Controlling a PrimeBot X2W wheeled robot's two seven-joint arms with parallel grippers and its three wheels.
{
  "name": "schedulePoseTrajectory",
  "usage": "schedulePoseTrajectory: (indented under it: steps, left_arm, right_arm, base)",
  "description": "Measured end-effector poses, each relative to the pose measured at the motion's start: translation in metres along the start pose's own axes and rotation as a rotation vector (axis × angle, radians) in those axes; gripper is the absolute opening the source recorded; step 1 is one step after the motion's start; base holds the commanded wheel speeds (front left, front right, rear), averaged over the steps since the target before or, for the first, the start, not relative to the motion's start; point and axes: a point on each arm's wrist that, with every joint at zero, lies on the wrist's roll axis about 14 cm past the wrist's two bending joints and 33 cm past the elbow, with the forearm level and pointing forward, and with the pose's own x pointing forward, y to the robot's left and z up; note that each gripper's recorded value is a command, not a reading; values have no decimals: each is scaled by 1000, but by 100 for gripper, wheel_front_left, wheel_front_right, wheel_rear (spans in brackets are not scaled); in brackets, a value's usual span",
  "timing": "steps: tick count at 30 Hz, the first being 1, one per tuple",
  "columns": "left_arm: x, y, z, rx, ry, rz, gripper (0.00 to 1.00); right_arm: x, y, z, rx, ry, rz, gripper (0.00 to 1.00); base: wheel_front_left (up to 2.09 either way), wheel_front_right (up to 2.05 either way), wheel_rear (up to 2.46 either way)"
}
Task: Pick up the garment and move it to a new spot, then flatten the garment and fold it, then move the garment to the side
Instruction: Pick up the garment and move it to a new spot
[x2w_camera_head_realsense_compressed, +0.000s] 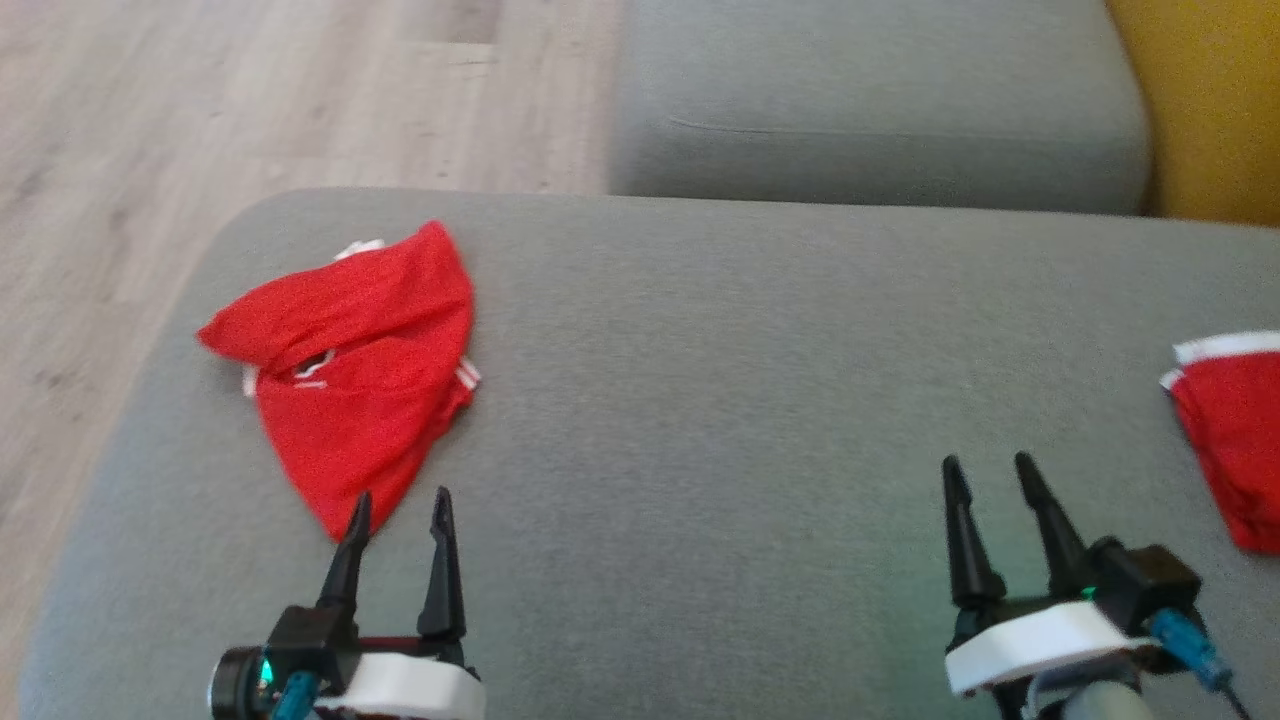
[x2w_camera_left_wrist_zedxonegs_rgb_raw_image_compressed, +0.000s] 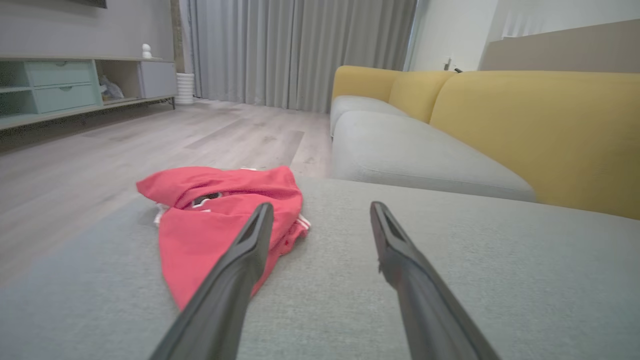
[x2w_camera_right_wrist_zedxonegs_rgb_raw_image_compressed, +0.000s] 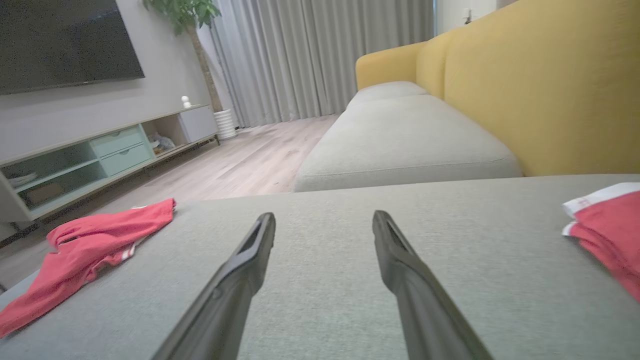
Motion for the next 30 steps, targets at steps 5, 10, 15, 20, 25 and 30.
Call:
schedulePoseTrajectory:
  steps: [5,10,15,20,25,30]
  left_arm:
    - [-14,33,6,18,-23,101,100]
    - [-33,62,11,23,-43,194,100]
    - [-55,84,13,23,-56,269,100]
    - [-72,98,10,18,-54,326,100]
    - [-77,106,5,21,-37,348,100]
    - [-62,101,-3,55,11,291,100]
  right_arm:
    - [7,37,-12,10,40,117,100]
    - [15,72,-17,19,59,223,100]
    - [19,108,-22,21,78,335,100]
    - [21,128,-23,28,87,395,100]
    - [19,136,-28,30,104,423,100]
    - [20,123,-36,42,124,385,100]
  base:
    - [0,0,0]
    - [0,0,0]
    - [0,0,0]
    - [0,0,0]
    - [0,0,0]
    - [0,0,0]
